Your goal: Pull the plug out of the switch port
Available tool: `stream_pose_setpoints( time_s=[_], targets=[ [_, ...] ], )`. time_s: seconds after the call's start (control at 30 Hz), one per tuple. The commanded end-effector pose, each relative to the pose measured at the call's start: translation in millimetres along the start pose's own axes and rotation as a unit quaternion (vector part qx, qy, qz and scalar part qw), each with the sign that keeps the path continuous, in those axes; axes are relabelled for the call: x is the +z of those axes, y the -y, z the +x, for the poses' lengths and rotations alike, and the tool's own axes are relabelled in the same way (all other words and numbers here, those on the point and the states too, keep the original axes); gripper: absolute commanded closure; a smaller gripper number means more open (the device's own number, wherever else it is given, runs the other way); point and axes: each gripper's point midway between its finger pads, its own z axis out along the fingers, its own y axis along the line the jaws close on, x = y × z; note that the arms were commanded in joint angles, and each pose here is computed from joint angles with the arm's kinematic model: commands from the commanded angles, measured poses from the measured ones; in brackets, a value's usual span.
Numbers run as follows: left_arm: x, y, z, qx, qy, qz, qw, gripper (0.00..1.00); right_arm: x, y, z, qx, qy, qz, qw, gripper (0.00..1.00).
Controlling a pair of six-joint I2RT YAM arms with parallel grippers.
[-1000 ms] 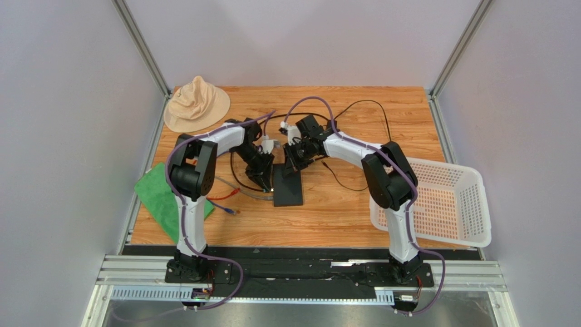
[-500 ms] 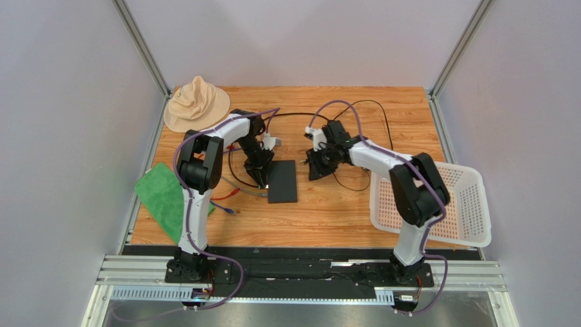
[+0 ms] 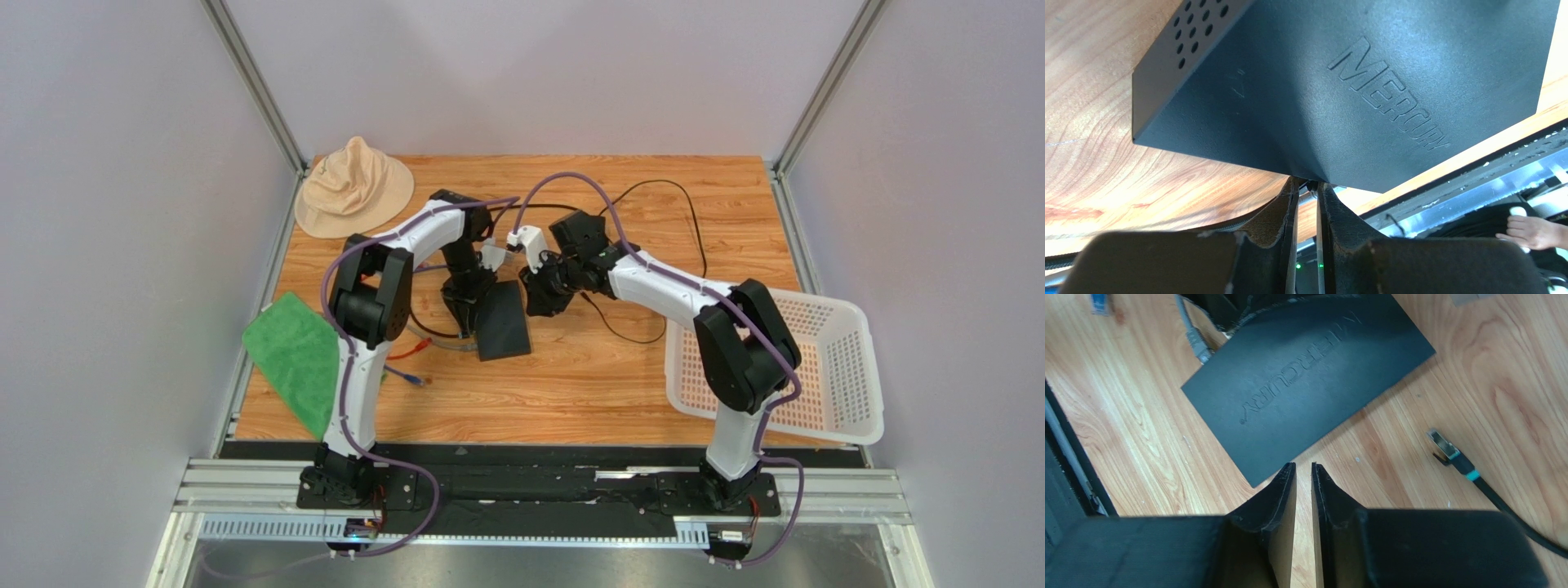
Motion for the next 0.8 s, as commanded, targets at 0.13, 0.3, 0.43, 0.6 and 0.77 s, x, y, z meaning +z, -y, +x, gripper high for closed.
stream_pose_setpoints(
  time_s=[0.13,0.3,0.43,0.6,0.77],
  targets=[
    [11.1,-4.6,-7.7,0.006,-0.005,0.002,1.0,1.0,23.7,-29.1,-28.7,-0.095,0.064,-0.04,0.993,0.84],
    [15.8,-2.9,-4.3,0.0,-0.013,0.014,1.0,1.0,50.9,-33.8,-16.9,-0.09,0.048,-0.041,0.994,0.87],
    [11.4,-0.3,-5.9,0.002,-0.006,0.017,1.0,1.0,62.3,-25.7,-5.5,-0.071,0.019,-0.015,0.997,0.91],
    [5.9,-8.0,0.3,0.002,-0.009,0.011,1.0,1.0,60.6,-11.9,35.9,-0.012,-0.057,0.021,0.998,0.96],
    [-6.1,-38.0,22.2,-0.04,-0.004,0.02,0.999,1.0,57.5,-5.5,83.5,0.026,-0.125,0.032,0.991,0.97]
  ],
)
